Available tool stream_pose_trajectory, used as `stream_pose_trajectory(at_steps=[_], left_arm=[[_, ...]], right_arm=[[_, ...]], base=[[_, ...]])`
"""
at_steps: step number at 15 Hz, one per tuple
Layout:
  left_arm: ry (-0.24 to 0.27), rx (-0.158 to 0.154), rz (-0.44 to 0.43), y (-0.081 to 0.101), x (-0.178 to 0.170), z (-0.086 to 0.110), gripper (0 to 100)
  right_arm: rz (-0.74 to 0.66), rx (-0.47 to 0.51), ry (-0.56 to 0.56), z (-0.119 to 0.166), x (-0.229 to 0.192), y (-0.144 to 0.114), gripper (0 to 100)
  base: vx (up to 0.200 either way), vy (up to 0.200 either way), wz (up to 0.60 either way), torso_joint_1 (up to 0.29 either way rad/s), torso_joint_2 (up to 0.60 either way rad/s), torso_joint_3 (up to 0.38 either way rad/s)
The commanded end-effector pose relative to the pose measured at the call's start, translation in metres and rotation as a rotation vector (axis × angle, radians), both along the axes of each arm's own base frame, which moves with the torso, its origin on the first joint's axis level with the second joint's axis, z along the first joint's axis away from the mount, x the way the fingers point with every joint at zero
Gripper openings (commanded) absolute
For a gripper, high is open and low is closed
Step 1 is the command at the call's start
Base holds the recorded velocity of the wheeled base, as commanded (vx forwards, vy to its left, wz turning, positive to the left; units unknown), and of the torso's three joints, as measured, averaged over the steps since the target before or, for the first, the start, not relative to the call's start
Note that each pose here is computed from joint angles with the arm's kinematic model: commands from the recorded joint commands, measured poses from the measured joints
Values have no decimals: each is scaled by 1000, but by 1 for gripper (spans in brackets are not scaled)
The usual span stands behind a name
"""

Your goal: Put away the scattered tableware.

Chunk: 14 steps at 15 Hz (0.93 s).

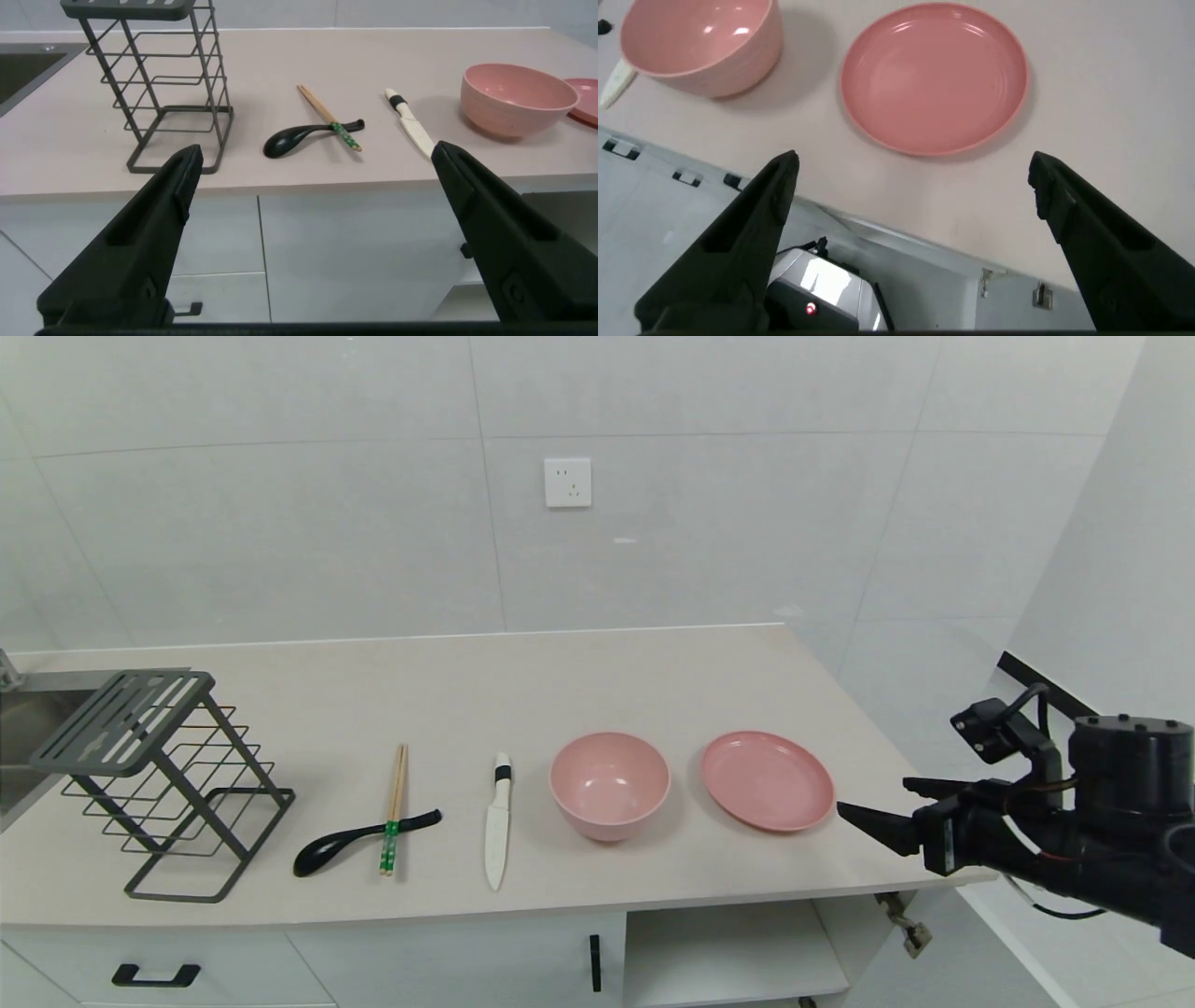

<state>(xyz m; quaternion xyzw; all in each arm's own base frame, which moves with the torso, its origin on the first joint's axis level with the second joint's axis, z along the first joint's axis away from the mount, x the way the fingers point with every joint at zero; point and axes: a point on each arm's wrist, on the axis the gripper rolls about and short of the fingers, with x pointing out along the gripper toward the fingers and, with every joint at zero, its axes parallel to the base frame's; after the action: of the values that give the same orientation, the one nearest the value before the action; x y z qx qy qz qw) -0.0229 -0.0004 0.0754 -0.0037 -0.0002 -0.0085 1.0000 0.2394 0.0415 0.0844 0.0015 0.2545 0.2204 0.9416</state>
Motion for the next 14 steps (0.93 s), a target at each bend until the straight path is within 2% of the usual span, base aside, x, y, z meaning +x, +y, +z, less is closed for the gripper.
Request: stream_pose_trajectory(at_steps=[1, 14], left_arm=[[2, 0, 0, 0, 0, 0, 100], [0, -2, 0, 0, 0, 0, 100]], right_arm=[[2, -5, 28, -12, 21, 4, 100], [-39, -37, 72, -53, 85, 11, 100]], base=[[0, 0, 0, 0, 0, 0], [0, 0, 0, 0, 0, 0]])
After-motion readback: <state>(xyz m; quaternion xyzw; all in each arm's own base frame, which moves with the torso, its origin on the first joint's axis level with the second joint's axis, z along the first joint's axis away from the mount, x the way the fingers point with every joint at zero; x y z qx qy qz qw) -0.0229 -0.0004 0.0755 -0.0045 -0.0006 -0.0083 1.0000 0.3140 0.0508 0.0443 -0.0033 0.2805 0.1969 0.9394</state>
